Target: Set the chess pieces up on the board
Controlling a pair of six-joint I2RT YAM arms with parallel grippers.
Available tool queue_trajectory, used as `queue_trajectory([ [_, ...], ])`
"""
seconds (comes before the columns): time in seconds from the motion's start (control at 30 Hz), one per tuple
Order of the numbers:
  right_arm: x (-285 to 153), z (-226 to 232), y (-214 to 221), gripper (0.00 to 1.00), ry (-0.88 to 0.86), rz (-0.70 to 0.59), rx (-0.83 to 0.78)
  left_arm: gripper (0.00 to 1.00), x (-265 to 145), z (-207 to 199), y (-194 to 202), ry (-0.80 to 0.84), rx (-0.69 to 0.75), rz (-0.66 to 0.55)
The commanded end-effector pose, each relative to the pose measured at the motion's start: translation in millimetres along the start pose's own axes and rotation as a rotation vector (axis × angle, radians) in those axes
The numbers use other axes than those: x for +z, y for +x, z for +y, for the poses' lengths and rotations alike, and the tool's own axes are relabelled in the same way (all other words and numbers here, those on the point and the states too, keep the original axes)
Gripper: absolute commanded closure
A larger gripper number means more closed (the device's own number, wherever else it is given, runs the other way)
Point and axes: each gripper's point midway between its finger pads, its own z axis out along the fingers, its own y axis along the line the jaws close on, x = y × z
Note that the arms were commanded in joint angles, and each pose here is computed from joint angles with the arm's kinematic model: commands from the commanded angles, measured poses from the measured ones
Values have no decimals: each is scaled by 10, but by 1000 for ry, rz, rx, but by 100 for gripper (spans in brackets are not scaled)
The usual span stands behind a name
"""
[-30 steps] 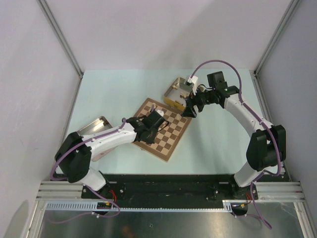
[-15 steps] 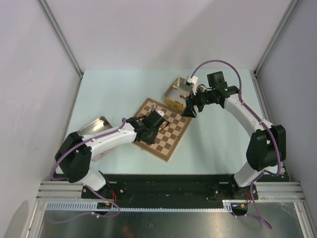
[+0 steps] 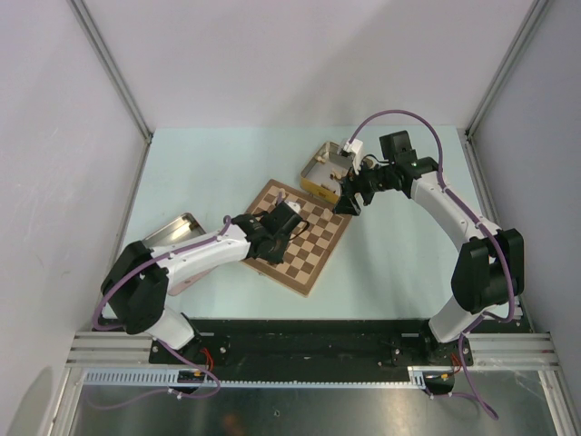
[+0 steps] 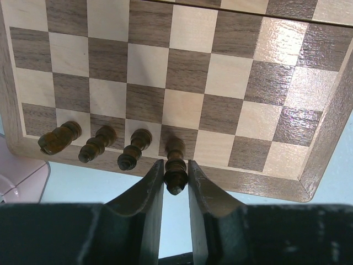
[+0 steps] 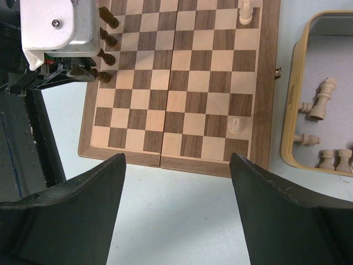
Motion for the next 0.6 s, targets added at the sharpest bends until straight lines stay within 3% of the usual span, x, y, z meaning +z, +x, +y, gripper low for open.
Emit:
queue_trajectory([
  [0.0, 10, 15, 6, 19, -5, 2, -15, 71, 1, -9, -48, 10, -30, -15],
  [0.33, 9, 17, 8, 19, -6, 3, -14, 68, -41, -35, -89, 27, -36, -28],
  [0.57, 2, 14, 5, 19, -4, 1, -14, 77, -54, -56, -93, 40, -37, -27],
])
